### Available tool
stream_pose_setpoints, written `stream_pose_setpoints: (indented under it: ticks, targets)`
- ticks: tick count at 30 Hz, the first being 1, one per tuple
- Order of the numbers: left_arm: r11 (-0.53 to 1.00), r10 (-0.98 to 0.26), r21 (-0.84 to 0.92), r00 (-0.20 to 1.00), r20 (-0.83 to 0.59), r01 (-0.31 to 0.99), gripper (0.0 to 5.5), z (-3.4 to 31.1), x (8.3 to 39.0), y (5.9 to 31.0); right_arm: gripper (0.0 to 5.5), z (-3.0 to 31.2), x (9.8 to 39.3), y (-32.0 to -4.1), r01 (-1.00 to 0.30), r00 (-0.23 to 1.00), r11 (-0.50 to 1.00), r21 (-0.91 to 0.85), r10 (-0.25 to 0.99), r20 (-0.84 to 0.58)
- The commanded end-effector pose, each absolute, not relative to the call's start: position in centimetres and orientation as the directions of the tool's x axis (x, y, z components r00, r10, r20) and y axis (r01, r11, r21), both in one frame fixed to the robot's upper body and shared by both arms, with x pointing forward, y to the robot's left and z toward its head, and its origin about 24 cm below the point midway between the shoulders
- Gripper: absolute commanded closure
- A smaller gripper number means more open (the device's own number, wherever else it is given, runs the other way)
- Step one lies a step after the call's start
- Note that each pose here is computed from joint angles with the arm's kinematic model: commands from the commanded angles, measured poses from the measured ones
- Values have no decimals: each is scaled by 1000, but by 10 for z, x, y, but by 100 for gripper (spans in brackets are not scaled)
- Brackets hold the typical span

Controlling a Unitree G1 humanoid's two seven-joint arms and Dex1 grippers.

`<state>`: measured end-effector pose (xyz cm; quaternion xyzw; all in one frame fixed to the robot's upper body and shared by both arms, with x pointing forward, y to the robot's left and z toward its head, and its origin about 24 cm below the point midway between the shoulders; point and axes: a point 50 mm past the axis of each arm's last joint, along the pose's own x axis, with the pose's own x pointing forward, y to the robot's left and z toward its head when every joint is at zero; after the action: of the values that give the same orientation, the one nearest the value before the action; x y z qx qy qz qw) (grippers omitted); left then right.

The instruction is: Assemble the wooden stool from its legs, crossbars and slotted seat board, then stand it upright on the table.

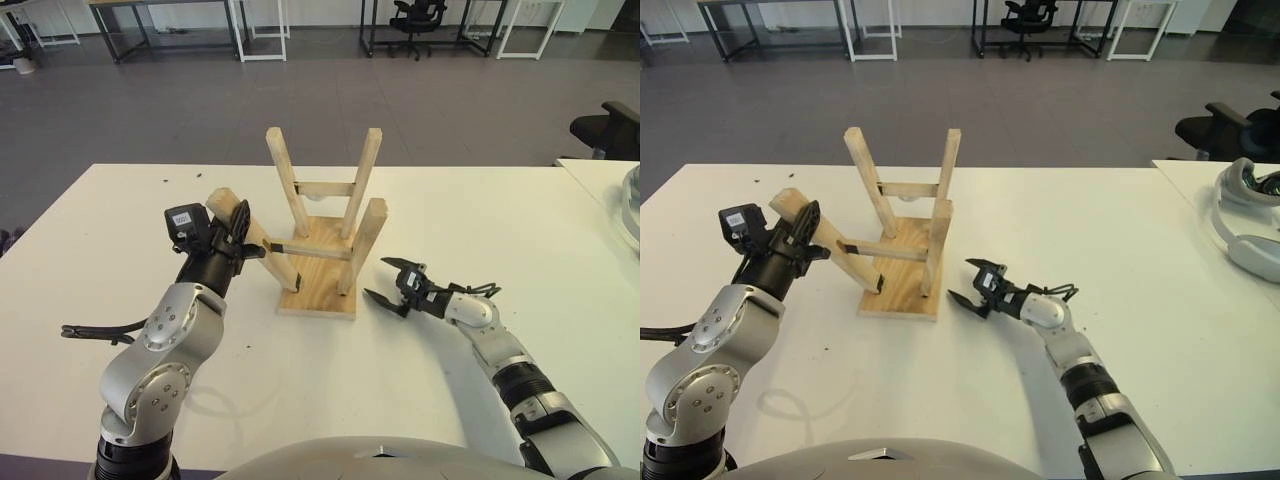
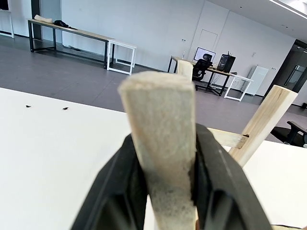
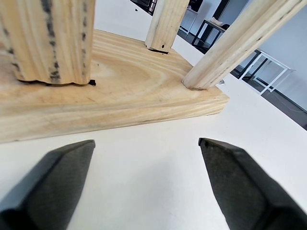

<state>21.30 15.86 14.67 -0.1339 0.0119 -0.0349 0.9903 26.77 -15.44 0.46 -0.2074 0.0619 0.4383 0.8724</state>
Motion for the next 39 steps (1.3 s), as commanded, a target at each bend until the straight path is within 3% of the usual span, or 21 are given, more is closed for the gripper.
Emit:
stream_pose_setpoints:
  ticks: [1,4,9,10,18,22,29,33,37,39]
  targets:
    - [989,-94,-141,933,-348,47,447,90,211,150,145,-10,259,-156,-799,601,536,-273,714,-359]
    - [992,-127,-29,889,-440,127,447,70,208,138,145,-9,259,-154,-791,612,550,-267,710,-348]
    - [987,-119,24,827,-550,158,447,41,197,146,145,-9,259,-153,-779,627,572,-258,700,-341]
    - [989,-113,19,830,-546,148,409,40,198,147,145,-9,259,-152,-780,626,570,-258,702,-341]
    - [982,-189,-33,927,-324,188,285,75,225,139,145,-4,266,-154,-758,652,600,-255,687,-321]
    - [939,-302,-216,940,-158,266,227,99,217,132,145,17,279,-171,-639,769,737,-218,608,-197]
    - [918,-353,-241,926,-130,316,99,104,200,137,145,54,292,-187,-480,876,865,-146,481,-32]
    - [868,-452,-263,889,-68,421,99,113,185,139,145,74,298,-197,-395,915,914,-91,400,47]
    - [806,-589,-210,784,-193,554,99,111,161,172,145,97,303,-202,-359,923,929,-88,367,113]
    - [748,-664,-163,722,-195,644,99,136,160,202,145,122,302,-205,-362,911,932,-6,356,209]
